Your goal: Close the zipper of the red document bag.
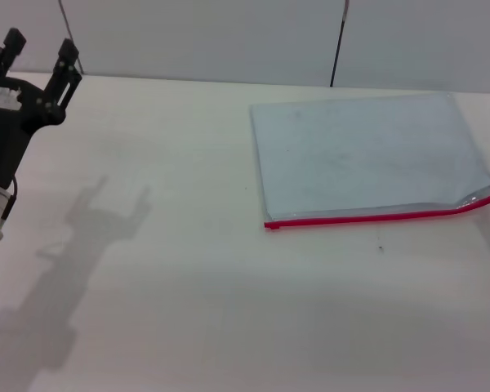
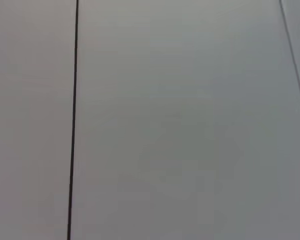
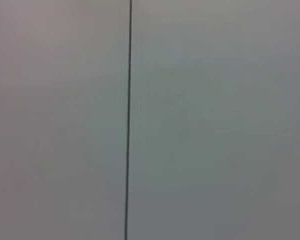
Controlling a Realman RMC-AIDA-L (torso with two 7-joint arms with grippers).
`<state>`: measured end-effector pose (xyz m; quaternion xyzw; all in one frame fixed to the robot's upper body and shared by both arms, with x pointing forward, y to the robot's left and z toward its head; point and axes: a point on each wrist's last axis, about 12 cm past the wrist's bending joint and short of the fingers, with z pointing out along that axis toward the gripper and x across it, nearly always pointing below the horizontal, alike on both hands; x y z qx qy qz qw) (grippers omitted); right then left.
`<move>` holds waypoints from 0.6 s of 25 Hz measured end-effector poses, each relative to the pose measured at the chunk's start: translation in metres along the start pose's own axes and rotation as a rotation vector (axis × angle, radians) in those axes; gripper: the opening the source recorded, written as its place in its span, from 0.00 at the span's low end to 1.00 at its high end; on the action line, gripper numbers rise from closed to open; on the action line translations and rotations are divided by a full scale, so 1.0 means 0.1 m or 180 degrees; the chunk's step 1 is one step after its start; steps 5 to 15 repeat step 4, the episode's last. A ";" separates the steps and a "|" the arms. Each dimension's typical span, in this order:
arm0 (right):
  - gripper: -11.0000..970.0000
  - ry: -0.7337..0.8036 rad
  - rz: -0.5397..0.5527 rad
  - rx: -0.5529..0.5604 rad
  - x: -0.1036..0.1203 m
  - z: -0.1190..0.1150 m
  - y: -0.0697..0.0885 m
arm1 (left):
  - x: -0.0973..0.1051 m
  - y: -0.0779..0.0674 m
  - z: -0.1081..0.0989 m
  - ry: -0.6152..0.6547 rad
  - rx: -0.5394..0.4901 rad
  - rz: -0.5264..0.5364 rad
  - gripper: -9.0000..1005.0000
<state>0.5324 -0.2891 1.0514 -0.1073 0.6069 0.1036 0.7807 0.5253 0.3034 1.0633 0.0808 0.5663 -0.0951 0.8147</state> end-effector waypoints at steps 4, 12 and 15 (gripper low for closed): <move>0.75 -0.0066 0.0000 -0.0019 -0.02 0.00 0.01 | -0.02 -0.02 0.01 -0.0078 0.0030 -0.0040 0.73; 0.75 -0.0066 0.0000 -0.0019 -0.02 0.00 0.01 | -0.02 -0.02 0.01 -0.0078 0.0030 -0.0040 0.73; 0.75 -0.0066 0.0000 -0.0019 -0.02 0.00 0.01 | -0.02 -0.02 0.01 -0.0078 0.0030 -0.0040 0.73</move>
